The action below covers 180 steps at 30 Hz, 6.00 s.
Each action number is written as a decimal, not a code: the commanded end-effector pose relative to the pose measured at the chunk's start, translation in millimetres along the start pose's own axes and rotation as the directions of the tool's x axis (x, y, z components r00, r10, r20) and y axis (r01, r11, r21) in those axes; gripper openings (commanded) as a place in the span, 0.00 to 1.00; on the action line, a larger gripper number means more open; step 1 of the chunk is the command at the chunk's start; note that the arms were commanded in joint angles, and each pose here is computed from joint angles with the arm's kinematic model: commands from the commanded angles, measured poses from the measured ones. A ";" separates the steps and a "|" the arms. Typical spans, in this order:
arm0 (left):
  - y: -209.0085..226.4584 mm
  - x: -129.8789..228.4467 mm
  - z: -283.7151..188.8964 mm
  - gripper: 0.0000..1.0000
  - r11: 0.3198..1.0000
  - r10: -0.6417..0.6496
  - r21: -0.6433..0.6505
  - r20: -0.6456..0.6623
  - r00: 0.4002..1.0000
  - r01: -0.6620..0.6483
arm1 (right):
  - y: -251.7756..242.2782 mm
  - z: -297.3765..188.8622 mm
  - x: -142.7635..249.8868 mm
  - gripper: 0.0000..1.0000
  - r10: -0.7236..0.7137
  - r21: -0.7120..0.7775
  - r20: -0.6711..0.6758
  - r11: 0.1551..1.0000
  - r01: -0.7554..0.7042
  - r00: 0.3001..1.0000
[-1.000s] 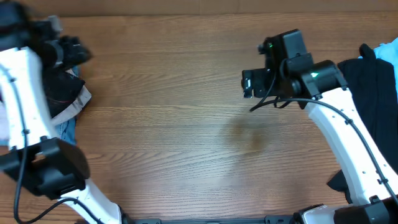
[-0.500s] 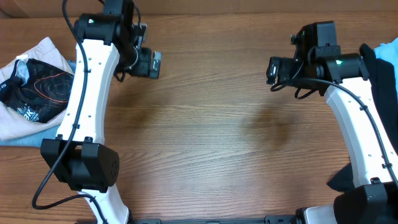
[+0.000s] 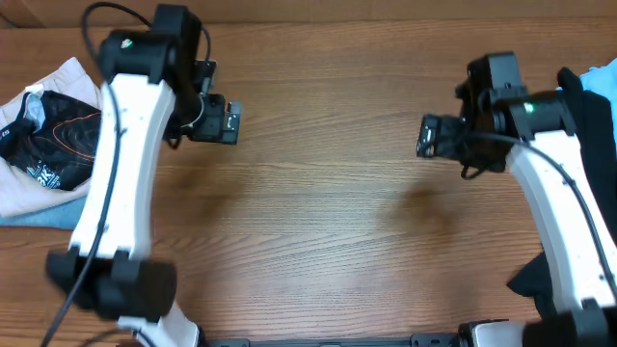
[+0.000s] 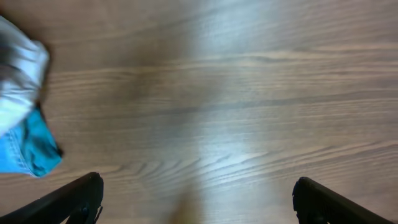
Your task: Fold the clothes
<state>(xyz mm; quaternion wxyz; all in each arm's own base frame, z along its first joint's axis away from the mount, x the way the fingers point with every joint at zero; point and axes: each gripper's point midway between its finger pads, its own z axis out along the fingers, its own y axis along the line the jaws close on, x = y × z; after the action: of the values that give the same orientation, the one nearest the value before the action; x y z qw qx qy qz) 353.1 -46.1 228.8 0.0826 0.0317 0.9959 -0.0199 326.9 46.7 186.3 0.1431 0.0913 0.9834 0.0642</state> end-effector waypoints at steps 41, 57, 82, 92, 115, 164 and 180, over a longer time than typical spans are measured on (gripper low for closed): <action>16.5 166.0 -66.3 1.00 0.999 0.051 -0.042 0.606 0.794 -0.032 | -28.5 -122.8 70.9 1.00 0.045 -0.109 0.585 0.994 0.024 0.809; 16.5 166.1 -66.2 1.00 0.999 0.051 -0.042 0.606 0.794 -0.032 | -37.7 -158.9 107.2 1.00 0.063 -0.152 0.720 0.986 0.069 0.691; 16.5 166.6 -65.8 1.00 0.999 0.051 -0.042 0.603 0.796 -0.032 | -11.8 -80.8 72.5 1.00 0.083 -0.134 0.985 0.922 0.363 0.151; 16.5 166.6 -65.8 1.00 0.999 0.051 -0.042 0.603 0.796 -0.032 | -20.7 -8.0 83.3 1.00 0.027 -0.150 0.930 0.938 0.313 0.366; 16.5 166.6 -65.8 1.00 0.999 0.051 -0.042 0.603 0.796 -0.032 | -21.5 -8.8 82.2 1.00 0.028 -0.148 0.932 0.940 0.308 0.362; 20.1 119.1 50.3 1.00 1.000 0.018 -0.014 0.973 0.229 -0.019 | -21.5 -8.8 82.2 1.00 0.028 -0.148 0.932 0.940 0.308 0.362; 26.7 119.6 52.3 1.00 1.000 0.016 -0.017 0.971 0.239 0.005 | -21.5 -8.8 82.2 1.00 0.028 -0.148 0.932 0.940 0.308 0.362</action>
<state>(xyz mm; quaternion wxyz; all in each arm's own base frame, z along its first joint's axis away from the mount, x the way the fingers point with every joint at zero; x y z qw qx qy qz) 245.8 -14.6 155.7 0.6761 0.0126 0.7362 -0.0260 242.7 42.9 171.9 0.6835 0.0012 0.7161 0.1414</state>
